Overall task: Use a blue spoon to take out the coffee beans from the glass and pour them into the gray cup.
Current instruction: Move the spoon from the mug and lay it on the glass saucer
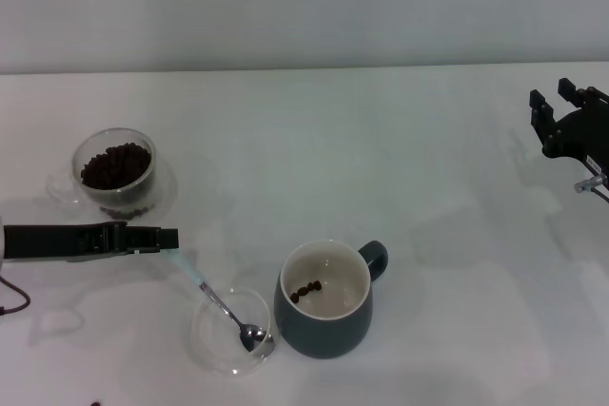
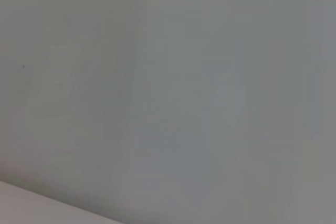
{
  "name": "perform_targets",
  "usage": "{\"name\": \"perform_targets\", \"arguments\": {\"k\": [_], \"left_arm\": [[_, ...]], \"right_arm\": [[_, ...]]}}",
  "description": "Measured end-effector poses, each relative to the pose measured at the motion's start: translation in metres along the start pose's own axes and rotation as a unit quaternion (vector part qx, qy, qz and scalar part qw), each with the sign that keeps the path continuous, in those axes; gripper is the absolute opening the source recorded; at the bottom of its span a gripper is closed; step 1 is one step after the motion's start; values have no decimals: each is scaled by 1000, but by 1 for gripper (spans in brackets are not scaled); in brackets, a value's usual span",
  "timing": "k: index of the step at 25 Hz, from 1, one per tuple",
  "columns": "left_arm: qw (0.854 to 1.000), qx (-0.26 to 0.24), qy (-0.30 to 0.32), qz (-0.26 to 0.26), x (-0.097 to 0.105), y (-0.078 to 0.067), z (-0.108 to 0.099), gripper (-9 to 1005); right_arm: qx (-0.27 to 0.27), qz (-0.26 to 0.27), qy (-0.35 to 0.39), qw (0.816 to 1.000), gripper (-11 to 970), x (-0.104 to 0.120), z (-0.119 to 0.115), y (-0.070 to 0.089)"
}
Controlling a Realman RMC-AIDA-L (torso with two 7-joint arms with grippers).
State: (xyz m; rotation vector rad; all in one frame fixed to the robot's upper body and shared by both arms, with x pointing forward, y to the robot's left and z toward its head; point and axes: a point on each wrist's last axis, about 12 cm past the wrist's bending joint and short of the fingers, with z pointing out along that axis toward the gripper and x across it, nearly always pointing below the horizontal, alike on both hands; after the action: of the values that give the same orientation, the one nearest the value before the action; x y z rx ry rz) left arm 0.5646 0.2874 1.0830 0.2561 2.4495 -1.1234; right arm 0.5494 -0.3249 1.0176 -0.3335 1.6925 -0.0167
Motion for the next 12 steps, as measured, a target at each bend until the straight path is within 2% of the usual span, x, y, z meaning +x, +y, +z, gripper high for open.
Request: {"name": "perform_targets", "arguments": {"k": [12], "left_arm": [[1000, -5, -8, -17, 6, 6, -7, 380]], "right_arm": [[0, 0, 1, 1000, 387, 0, -1, 0]]}}
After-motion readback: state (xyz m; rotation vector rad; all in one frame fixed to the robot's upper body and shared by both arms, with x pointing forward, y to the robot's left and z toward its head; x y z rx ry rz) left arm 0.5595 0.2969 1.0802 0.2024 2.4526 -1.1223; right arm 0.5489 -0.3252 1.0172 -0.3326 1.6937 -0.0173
